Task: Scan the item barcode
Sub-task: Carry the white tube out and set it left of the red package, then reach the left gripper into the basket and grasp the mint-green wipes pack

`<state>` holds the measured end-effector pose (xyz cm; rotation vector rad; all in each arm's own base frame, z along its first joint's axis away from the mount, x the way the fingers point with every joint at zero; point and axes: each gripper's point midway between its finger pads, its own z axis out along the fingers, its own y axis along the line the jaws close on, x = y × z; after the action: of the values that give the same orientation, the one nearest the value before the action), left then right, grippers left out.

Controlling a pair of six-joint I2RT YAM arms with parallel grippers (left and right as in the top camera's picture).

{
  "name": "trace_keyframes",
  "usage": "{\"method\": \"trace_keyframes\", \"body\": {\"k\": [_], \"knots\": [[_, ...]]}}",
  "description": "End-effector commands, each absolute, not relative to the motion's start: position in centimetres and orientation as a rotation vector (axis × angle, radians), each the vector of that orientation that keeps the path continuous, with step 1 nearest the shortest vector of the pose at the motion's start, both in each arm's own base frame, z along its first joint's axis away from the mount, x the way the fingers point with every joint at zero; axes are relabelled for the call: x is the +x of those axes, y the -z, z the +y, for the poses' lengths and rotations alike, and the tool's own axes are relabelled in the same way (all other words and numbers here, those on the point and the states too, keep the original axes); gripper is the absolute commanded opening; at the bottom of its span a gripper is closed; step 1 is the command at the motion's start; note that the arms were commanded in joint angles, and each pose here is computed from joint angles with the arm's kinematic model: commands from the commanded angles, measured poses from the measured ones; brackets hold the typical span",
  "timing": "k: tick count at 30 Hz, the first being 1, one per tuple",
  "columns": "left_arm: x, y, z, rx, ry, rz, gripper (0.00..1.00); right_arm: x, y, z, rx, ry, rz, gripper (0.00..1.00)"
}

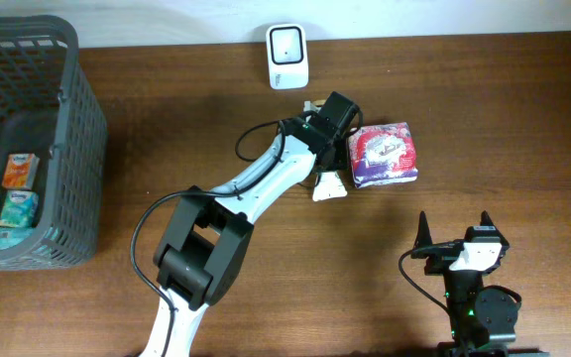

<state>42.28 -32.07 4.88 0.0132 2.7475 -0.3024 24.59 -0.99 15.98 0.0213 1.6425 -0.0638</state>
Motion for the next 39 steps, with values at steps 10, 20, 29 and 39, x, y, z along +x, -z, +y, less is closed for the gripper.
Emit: {"method": "trace_keyframes", "body": {"k": [10, 20, 29, 39], "knots": [[42.5, -9.9, -33.1, 0.207, 0.346, 2.648, 0.51, 24.6, -15.6, -0.8, 0.020, 0.052, 1.649, 0.99], [42.7, -33.5, -23.1, 0.078, 0.469, 2.209, 0.72, 24.6, -15.6, -0.8, 0.020, 0.052, 1.649, 0.99], [41.1, -44.8, -0.9, -0.326, 0.193, 1.888, 0.98, 24.6, -15.6, -0.8, 0.020, 0.052, 1.649, 0.98], [38.0, -41.0, 20.1, -0.880, -0.332, 1.819, 0.98, 24.6, -15.6, -0.8, 0.020, 0.052, 1.648, 0.98]]}}
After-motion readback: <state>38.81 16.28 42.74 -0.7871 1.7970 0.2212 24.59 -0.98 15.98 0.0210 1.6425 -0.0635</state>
